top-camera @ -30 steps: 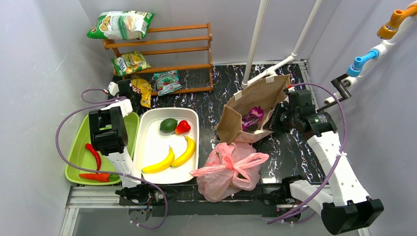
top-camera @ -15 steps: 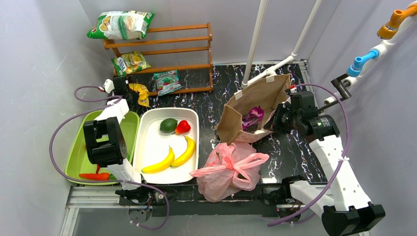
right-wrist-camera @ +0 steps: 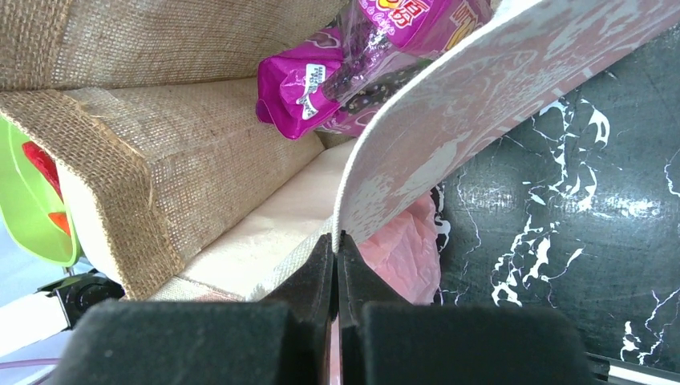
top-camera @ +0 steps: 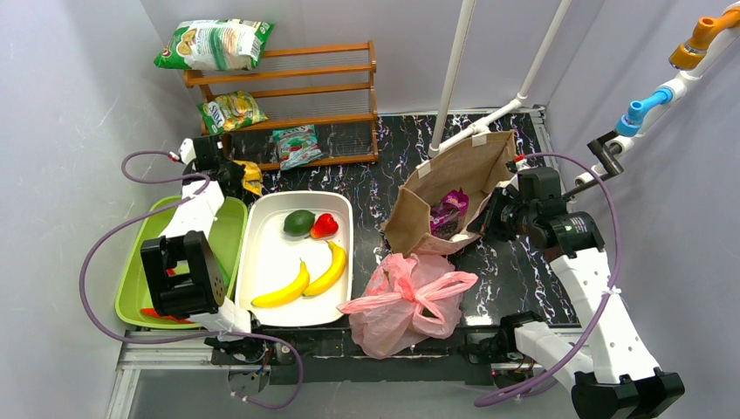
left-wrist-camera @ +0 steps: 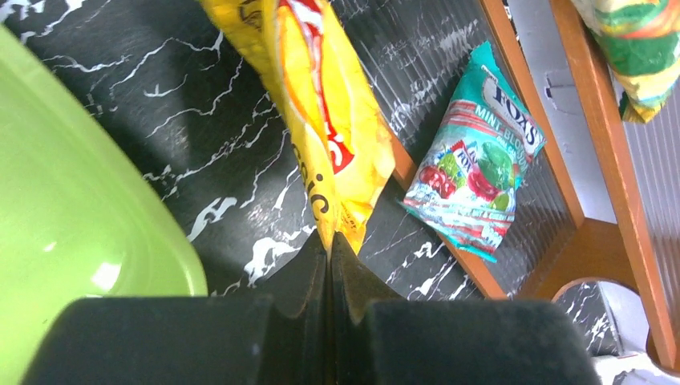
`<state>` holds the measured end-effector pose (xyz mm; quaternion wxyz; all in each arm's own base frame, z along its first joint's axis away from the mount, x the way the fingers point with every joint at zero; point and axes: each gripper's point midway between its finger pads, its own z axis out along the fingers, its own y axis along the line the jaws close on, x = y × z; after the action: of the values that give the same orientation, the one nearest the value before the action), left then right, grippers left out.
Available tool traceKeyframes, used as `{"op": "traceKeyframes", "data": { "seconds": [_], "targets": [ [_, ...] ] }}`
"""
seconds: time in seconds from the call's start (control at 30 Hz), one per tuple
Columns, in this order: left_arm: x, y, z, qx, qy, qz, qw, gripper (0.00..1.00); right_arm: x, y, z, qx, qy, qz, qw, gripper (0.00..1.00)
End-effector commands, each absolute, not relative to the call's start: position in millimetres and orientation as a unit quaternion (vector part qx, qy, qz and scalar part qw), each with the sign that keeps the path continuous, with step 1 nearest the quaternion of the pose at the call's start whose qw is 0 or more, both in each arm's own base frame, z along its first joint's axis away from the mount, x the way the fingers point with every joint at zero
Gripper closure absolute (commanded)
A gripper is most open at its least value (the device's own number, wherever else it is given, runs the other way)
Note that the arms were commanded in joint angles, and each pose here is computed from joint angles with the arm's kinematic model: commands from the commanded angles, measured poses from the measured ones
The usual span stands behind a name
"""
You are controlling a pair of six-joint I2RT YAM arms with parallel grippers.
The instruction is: Place the food into the grocery bag and tie it
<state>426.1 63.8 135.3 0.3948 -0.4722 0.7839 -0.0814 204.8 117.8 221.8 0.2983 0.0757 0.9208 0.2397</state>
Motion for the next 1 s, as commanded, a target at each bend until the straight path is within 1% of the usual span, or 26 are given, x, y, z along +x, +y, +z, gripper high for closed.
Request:
{"op": "traceKeyframes", "data": {
  "seconds": [0.0, 0.2, 0.43, 0.63, 0.73, 0.77, 0.8, 0.87, 0.9, 0.93, 0.97],
  "targets": [
    [407, 58, 172, -0.447, 0.793, -0.062, 0.409, 1.0, 207, 127, 225, 0.05, 0.916, 0.261, 0.301, 0.99],
    [402, 38, 215, -0.391, 0.808, -0.059, 0.438, 1.0, 206, 130, 221, 0.045, 0.918, 0.266, 0.291, 0.99],
    [393, 12, 248, -0.336, 0.814, -0.096, 0.465, 1.0, 208, 132, 220, 0.041, 0.919, 0.269, 0.285, 0.99],
    [395, -16, 276, -0.284, 0.82, -0.134, 0.478, 1.0, 210, 132, 224, 0.038, 0.919, 0.269, 0.286, 0.99],
    [398, -53, 313, -0.259, 0.812, -0.19, 0.487, 1.0, 210, 130, 225, 0.042, 0.919, 0.264, 0.29, 0.99],
    [400, -78, 332, -0.24, 0.808, -0.233, 0.485, 1.0, 211, 130, 224, 0.045, 0.919, 0.262, 0.291, 0.99],
    [402, -103, 349, -0.205, 0.81, -0.254, 0.487, 1.0, 213, 129, 225, 0.046, 0.918, 0.261, 0.295, 0.99],
    [403, -158, 398, -0.089, 0.803, -0.284, 0.516, 1.0, 215, 129, 228, 0.048, 0.916, 0.26, 0.302, 0.99],
    [400, -176, 415, -0.051, 0.794, -0.3, 0.526, 1.0, 216, 128, 228, 0.049, 0.916, 0.259, 0.303, 0.99],
    [393, -215, 440, 0.029, 0.774, -0.343, 0.532, 1.0, 216, 128, 228, 0.05, 0.916, 0.257, 0.303, 0.99],
    [384, -242, 455, 0.086, 0.75, -0.373, 0.54, 1.0, 217, 127, 228, 0.051, 0.916, 0.256, 0.303, 0.99]
  ]
}}
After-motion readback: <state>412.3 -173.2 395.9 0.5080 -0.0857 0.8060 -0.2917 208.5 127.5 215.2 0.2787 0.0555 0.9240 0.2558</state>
